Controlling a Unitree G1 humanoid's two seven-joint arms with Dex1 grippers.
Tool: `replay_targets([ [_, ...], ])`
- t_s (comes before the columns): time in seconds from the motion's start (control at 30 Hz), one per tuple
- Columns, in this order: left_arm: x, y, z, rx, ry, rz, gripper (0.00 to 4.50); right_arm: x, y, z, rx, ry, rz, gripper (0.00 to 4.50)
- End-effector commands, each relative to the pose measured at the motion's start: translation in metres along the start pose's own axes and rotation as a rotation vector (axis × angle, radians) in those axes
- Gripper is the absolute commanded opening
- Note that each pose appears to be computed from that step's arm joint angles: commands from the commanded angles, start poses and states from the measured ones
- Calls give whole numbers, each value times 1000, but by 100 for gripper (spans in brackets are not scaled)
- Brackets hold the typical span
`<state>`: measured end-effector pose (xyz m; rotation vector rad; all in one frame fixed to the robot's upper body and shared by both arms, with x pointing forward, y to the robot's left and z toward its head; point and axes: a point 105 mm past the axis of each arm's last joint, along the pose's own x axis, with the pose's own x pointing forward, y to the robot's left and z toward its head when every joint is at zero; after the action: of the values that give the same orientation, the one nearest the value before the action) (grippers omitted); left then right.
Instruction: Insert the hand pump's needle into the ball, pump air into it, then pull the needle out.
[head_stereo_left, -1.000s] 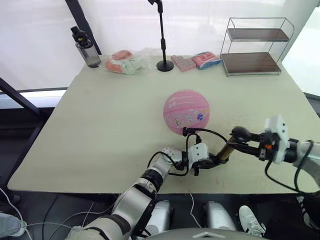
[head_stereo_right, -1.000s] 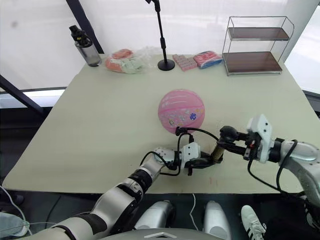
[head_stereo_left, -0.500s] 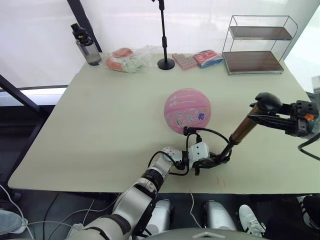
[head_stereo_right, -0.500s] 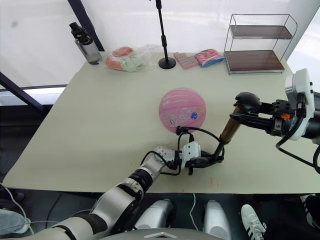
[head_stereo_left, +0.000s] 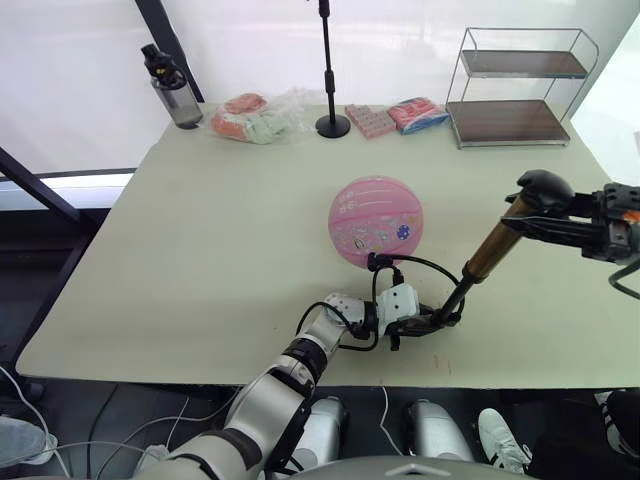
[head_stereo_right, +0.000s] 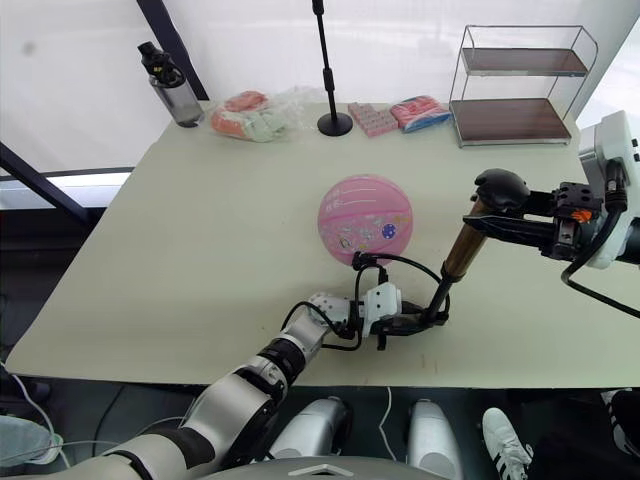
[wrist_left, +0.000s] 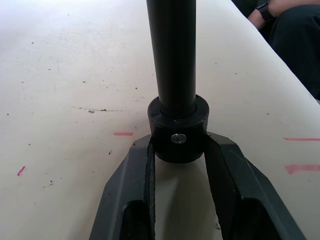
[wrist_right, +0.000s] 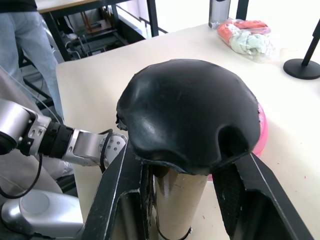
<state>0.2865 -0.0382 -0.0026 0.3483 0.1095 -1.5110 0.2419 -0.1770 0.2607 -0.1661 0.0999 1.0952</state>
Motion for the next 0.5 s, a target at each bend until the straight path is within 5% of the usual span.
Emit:
replay_targets([
  [0.03, -8, -21, -39, -103, 125, -39, 109, 9, 5, -12, -26, 7, -1, 108],
  [0.5, -9, -21, -40, -100, 129, -34, 109, 36, 4, -98, 86, 9, -80, 108],
])
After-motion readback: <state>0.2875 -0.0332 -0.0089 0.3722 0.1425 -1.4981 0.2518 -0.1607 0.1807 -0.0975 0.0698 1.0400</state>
